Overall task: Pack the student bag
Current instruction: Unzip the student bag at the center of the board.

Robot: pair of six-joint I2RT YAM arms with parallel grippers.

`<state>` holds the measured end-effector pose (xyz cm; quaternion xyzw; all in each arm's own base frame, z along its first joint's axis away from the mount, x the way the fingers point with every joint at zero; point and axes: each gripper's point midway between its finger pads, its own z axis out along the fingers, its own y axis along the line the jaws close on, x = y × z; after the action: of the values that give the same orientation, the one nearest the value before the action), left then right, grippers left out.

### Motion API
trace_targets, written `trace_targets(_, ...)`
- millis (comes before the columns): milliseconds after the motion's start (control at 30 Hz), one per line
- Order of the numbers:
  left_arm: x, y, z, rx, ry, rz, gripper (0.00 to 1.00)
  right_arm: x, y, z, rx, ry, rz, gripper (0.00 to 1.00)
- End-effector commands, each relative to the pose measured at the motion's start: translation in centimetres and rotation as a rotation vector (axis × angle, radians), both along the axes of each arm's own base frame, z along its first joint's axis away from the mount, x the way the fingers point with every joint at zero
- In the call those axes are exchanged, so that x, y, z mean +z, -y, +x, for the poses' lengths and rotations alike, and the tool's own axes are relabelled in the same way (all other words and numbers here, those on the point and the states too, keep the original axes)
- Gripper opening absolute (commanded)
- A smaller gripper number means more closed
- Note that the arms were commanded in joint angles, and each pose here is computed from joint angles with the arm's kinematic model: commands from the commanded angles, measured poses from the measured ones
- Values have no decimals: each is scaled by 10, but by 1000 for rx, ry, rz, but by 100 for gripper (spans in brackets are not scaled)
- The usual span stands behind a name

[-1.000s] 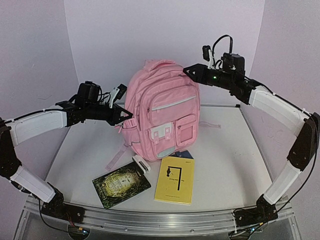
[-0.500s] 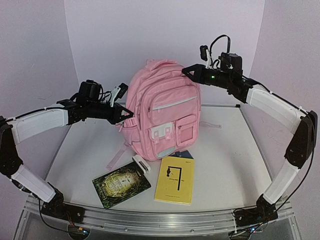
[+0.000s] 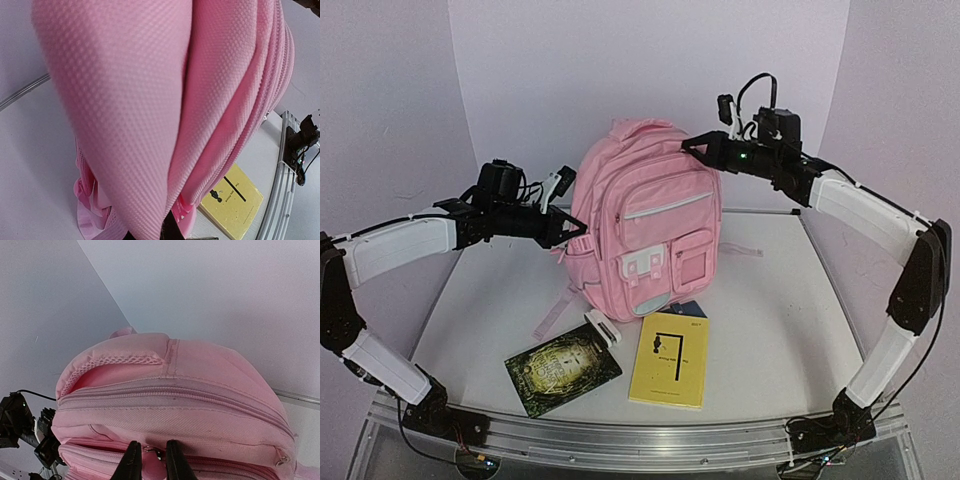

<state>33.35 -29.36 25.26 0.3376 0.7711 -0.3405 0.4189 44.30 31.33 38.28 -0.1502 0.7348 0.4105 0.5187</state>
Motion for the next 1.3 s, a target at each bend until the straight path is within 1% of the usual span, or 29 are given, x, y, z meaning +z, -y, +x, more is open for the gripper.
trace_targets(0,31,2,7,-6,83,-35,0,21,-6,-4,38,38,56,2)
trace_targets(33,31,2,8,-2,84,-35,0,23,-5,-6,35,43,63,0)
trace_targets(100,29,-1,9,14,83,-28,0,29,2,-7,1,60,74,0)
trace_targets(233,26,-6,14,53,88,-8,0,38,34,-6,-170,121,50,0)
trace_targets(333,23,-10,17,75,90,3,0,35,55,-6,-274,149,11,0)
trace_targets(433,20,-15,18,92,86,11,0,25,68,-4,-329,152,-27,0)
trace_targets(633,17,-24,19,112,80,22,0,6,85,2,-355,139,-56,0)
trace_targets(900,17,-28,23,128,74,26,0,-36,109,17,-398,68,-78,0)
trace_targets(1000,17,-29,24,133,68,27,0,-48,113,14,-399,40,-77,0)
trace_targets(1267,19,-28,25,129,66,18,0,-98,105,-2,-330,-72,-57,0)
